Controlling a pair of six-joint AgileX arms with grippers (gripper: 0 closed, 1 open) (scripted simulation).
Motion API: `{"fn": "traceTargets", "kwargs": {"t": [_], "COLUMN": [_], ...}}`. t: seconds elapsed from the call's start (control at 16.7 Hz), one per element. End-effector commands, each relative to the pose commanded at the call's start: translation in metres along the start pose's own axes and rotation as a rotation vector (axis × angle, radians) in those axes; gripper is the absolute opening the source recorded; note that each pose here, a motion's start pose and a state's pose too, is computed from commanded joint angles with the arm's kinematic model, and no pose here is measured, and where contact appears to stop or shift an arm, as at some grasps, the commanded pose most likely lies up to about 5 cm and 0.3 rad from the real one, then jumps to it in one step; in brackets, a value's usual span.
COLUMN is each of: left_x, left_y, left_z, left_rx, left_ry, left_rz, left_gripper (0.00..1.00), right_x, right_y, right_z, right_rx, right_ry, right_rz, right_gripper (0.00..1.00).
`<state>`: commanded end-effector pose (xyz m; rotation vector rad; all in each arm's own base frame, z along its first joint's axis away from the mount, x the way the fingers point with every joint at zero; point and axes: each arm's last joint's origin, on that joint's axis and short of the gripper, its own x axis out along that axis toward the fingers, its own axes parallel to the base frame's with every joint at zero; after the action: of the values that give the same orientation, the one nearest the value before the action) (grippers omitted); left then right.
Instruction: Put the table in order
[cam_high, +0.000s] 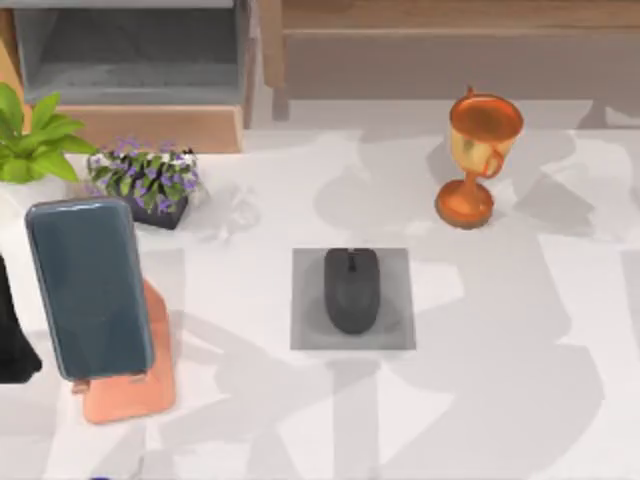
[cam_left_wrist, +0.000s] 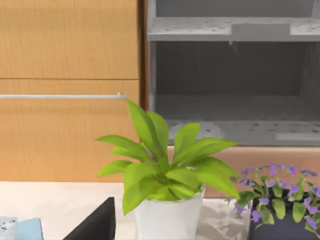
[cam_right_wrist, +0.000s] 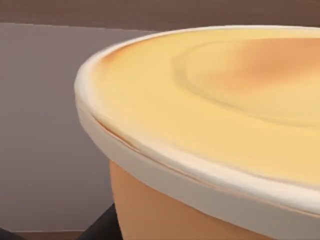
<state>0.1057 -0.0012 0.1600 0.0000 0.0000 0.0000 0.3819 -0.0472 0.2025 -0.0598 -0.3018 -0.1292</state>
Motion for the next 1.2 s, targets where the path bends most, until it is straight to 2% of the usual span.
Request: {"fn": "traceTargets", "kwargs": {"t": [0.36, 0.78, 0.96, 1.2], "left_x": [0.000, 0.000, 0.000, 0.000], "left_y": [0.000, 0.000, 0.000, 0.000], "left_z": [0.000, 0.000, 0.000, 0.000], "left_rx": [0.000, 0.000, 0.000, 0.000], "left_ry": [0.000, 0.000, 0.000, 0.000], "left_rz": [0.000, 0.000, 0.000, 0.000], "left_gripper": [1.00, 1.00, 1.00, 1.00], "right_x": [0.036, 0.053, 0.055, 0.055], "right_y": [0.104, 0.220, 0.249, 0.262], "right_z": [0.019, 0.039, 0.041, 0.034], "right_rx": [0.057, 0.071, 0.064, 0.048], "right_ry": [0.124, 0.245, 0.282, 0.315], "right_rz": [0.045, 0.108, 0.118, 0.117], "right_gripper": [0.00, 0.00, 0.00, 0.00]}}
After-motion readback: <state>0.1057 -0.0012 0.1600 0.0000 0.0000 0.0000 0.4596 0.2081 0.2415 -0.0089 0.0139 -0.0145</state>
